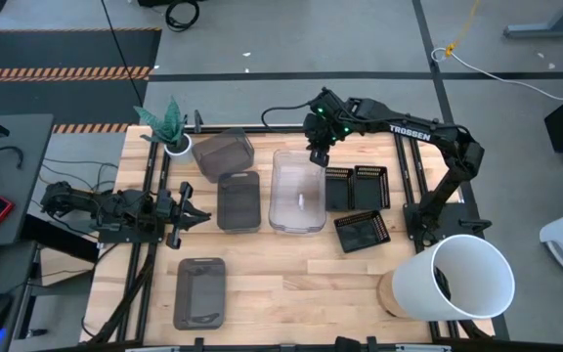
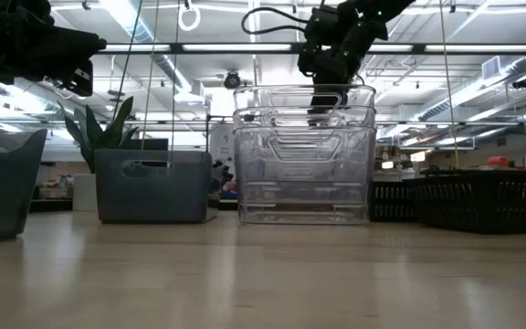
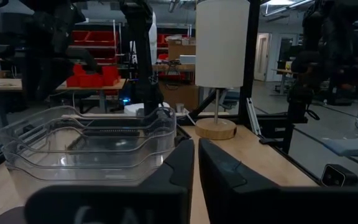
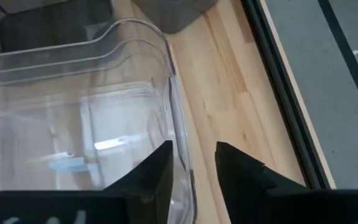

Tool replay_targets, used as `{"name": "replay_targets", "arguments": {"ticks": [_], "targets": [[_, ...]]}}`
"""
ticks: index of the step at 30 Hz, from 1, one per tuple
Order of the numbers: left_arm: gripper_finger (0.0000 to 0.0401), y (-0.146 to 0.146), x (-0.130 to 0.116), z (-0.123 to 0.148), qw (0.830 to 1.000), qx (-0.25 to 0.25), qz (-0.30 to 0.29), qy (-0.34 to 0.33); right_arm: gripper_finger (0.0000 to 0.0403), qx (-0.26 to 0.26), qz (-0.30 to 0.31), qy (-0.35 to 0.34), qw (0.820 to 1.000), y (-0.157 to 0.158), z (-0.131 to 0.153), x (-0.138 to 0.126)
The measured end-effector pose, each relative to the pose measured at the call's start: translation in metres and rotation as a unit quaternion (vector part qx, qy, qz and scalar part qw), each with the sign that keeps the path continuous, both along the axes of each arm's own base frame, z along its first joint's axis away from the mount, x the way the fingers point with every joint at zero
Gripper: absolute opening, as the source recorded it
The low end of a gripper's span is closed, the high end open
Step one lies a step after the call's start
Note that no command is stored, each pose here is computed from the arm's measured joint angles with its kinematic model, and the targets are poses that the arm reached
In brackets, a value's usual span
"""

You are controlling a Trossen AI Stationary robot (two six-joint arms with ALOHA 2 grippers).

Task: Stack baskets by color
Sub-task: Stack the transparent bin on the transparent bin, then stack the bottom black transparent bin on the bottom black transparent bin

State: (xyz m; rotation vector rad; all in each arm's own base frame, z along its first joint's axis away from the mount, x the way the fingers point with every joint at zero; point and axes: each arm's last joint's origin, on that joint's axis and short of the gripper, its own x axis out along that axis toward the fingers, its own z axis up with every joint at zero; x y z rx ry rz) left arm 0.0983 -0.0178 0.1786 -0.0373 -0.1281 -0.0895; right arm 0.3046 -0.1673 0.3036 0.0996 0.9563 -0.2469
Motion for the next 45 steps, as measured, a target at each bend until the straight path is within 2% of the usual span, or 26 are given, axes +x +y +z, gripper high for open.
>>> {"name": "replay_targets", "arguments": {"ticks": [12, 21, 31, 41, 45], "targets": [[0.0034, 0.0, 0.0, 0.0, 1.0, 0.0, 0.0, 0.001, 0.0144, -0.028, -0.044, -0.001, 0.999, 0.016, 0.013, 0.01], [0.0031, 0.0, 0.0, 0.0, 1.0, 0.0, 0.0, 0.0, 0.0144, -0.042, -0.011, -0.047, 0.998, 0.065, 0.033, 0.034], [0.0036, 0.0, 0.0, 0.0, 1.0, 0.0, 0.0, 0.0, 0.0144, -0.027, 0.05, -0.115, 0.992, 0.123, 0.052, 0.053], [0.0026, 0.0, 0.0, 0.0, 1.0, 0.0, 0.0, 0.0, 0.0142, -0.031, 0.118, -0.131, 0.984, 0.17, 0.059, 0.052], [0.0028, 0.0, 0.0, 0.0, 1.0, 0.0, 0.0, 0.0, 0.0142, -0.063, 0.129, -0.126, 0.982, 0.183, 0.059, 0.051]]}}
